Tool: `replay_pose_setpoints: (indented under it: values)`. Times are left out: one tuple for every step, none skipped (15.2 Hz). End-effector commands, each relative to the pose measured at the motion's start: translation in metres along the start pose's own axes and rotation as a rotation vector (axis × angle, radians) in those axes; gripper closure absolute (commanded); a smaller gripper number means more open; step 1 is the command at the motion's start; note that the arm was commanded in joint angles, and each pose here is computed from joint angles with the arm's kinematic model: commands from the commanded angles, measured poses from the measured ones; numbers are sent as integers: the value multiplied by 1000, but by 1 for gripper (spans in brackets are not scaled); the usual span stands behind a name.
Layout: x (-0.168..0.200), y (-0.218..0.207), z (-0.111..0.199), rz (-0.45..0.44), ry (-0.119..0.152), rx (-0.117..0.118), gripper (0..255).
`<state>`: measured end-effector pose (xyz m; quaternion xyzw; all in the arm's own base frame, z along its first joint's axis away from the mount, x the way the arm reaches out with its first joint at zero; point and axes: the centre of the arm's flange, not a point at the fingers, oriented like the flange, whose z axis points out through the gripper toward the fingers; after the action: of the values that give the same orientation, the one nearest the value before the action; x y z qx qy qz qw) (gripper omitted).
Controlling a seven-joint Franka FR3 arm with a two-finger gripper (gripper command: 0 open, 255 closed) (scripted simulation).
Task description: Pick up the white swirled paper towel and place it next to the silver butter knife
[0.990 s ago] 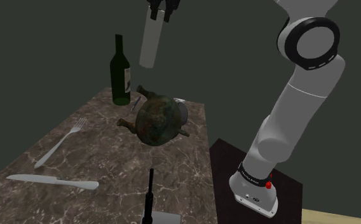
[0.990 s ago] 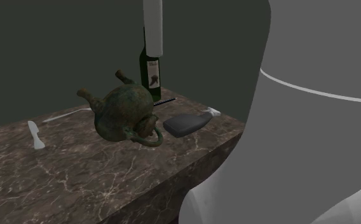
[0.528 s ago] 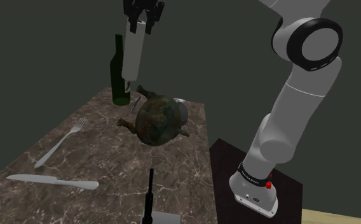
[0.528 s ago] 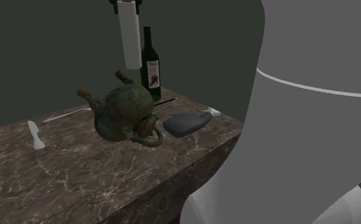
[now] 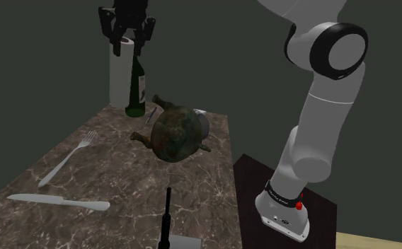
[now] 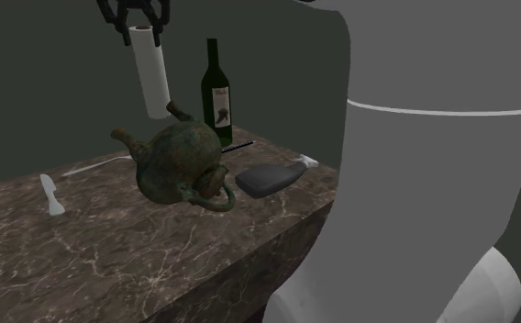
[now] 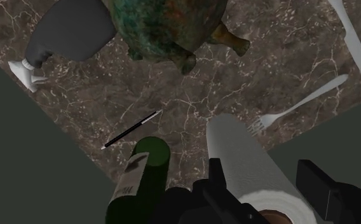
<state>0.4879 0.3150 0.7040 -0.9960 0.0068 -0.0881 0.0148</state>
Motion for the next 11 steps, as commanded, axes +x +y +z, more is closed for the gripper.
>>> replay_pose_setpoints:
  values:
    - [-1,-23,11,1,1,0,255]
    - [-2,-34,18,1,1,0,255]
    - [-2,-46,24,1,1,0,255]
    - [-3,-58,31,1,1,0,255]
    - [-3,-69,37,1,1,0,255]
    - [-3,-81,43,1,1,0,255]
    - [-4,-92,50,1,1,0,255]
    - [-4,-104,56,1,1,0,255]
    - [-4,-115,63,1,1,0,255]
    - [-5,-118,64,1,1,0,255]
    - [-6,-118,70,1,1,0,255]
